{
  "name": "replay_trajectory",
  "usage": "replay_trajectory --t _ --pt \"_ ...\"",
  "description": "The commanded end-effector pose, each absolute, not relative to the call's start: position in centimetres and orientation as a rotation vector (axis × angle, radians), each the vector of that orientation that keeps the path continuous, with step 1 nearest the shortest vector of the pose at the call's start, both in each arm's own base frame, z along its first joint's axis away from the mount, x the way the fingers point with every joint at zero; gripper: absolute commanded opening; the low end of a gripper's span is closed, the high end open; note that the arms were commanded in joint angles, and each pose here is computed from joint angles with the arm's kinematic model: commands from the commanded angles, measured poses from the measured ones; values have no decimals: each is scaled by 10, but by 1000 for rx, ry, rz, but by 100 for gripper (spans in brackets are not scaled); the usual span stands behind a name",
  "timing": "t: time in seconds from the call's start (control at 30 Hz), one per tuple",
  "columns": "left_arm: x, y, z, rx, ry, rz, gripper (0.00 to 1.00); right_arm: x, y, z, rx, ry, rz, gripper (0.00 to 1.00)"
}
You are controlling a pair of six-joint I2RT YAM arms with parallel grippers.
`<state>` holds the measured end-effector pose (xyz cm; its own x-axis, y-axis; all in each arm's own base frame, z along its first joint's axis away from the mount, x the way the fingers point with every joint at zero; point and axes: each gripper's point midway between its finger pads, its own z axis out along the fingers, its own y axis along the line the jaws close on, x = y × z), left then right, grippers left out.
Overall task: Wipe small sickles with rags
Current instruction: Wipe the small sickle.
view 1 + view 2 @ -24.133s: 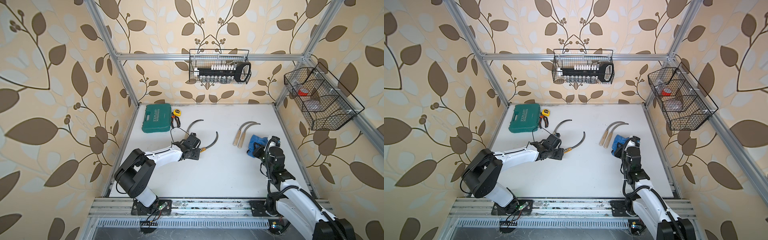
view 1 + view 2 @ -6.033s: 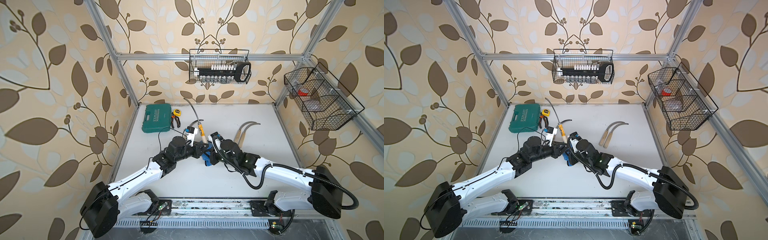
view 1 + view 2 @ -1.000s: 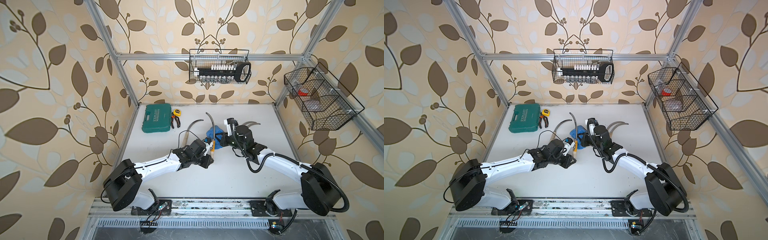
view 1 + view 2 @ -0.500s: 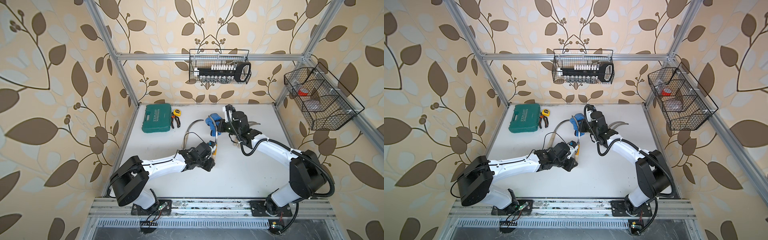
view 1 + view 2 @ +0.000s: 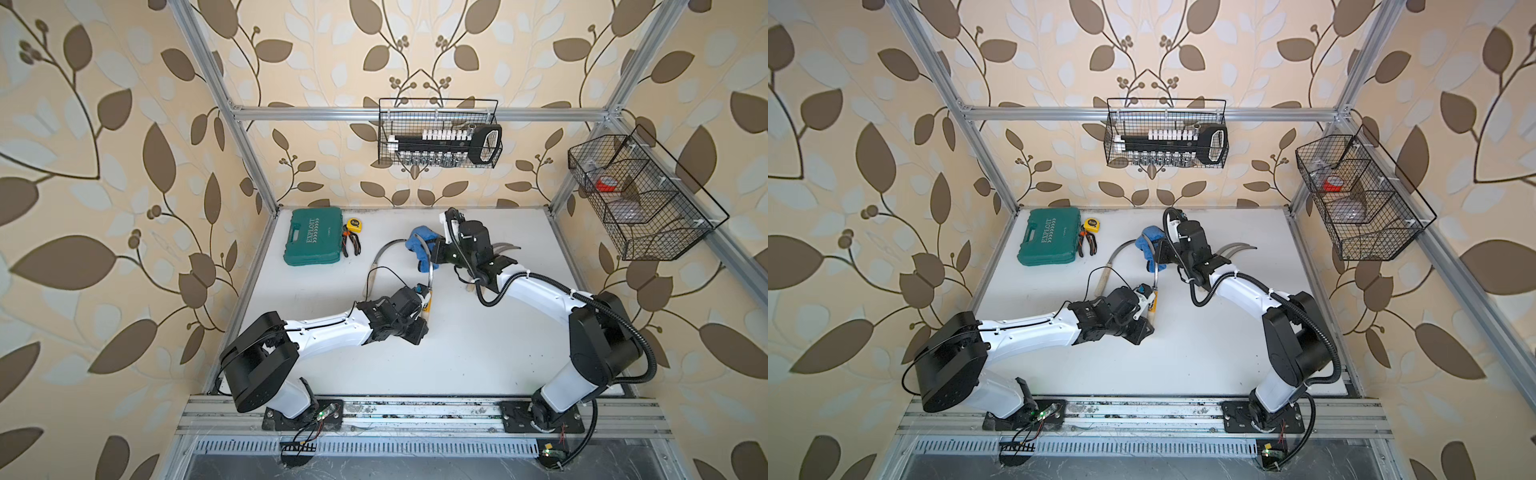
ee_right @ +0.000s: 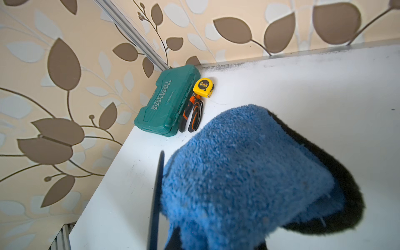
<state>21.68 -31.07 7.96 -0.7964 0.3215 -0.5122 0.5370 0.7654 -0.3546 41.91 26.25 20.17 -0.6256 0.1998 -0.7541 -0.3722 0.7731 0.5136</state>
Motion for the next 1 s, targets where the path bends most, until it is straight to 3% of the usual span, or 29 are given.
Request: replay_trajectory --t 0.0,0.37,0.7,0.97 --pt "232 -315 101 646 2457 -649 0 397 258 203 -149 2057 859 0" --pt "248 -328 123 660 2439 -684 0 339 263 172 -162 2060 925 0" --pt "241 -323 105 658 2471 -686 0 384 244 211 -82 2017 894 0" --pt "230 -320 95 668 2482 -724 0 428 259 232 -94 2018 883 0"
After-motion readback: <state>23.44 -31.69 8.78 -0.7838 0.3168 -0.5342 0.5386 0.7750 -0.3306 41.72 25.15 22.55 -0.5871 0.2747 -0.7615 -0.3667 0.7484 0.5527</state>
